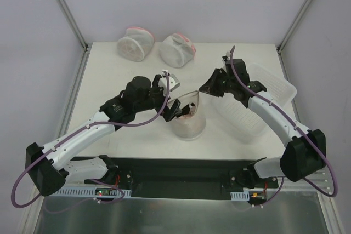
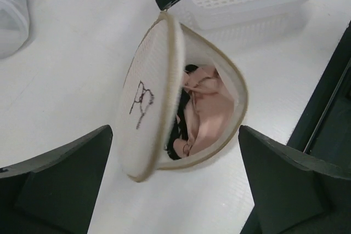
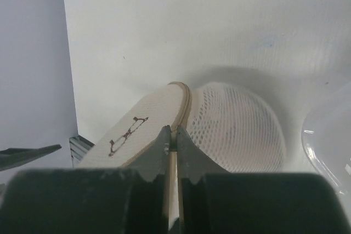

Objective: Unzip the laundry bag and remove the bra

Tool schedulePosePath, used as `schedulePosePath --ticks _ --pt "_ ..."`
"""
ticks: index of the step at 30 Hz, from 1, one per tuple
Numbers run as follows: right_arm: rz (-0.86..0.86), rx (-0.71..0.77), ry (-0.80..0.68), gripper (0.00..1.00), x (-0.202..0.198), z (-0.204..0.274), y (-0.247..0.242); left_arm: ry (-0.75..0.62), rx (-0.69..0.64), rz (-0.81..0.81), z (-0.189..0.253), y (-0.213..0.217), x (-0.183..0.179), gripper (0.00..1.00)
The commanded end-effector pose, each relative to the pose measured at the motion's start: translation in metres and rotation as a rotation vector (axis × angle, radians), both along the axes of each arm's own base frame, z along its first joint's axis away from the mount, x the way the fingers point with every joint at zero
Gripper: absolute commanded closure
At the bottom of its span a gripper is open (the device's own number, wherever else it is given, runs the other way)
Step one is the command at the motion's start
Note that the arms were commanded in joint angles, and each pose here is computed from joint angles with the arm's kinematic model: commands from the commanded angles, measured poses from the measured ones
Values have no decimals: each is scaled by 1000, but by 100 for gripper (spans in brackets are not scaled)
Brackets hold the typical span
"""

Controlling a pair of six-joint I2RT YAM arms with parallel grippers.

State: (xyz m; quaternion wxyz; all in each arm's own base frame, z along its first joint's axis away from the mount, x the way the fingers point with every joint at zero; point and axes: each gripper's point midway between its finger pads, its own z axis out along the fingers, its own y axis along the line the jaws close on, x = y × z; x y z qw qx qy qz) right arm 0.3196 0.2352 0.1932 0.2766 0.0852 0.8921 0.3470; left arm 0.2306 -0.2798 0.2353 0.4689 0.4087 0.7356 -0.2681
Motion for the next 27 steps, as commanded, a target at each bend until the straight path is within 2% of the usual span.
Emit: schedulePosePath --ticks 1,4,9,13,19,24,27 --pt "-33 -6 -103 99 -2 32 -3 -38 -101 -26 40 -8 2 1" --pt "-26 -6 -106 99 -6 33 -2 -8 -118 -46 42 -16 1 1" --pt "-17 -14 -97 99 -11 29 1 11 -114 -8 43 -23 14 9" --pt "-14 -19 -92 98 -12 27 2 4 -129 -16 56 -36 13 12" --pt "-7 -16 -87 99 -12 26 6 -63 -33 69 47 -55 21 9" --pt "-7 -15 -85 99 -13 25 6 -95 50 85 30 -71 26 1" --pt "-8 -19 -90 98 -14 26 5 -134 107 128 23 -75 35 1"
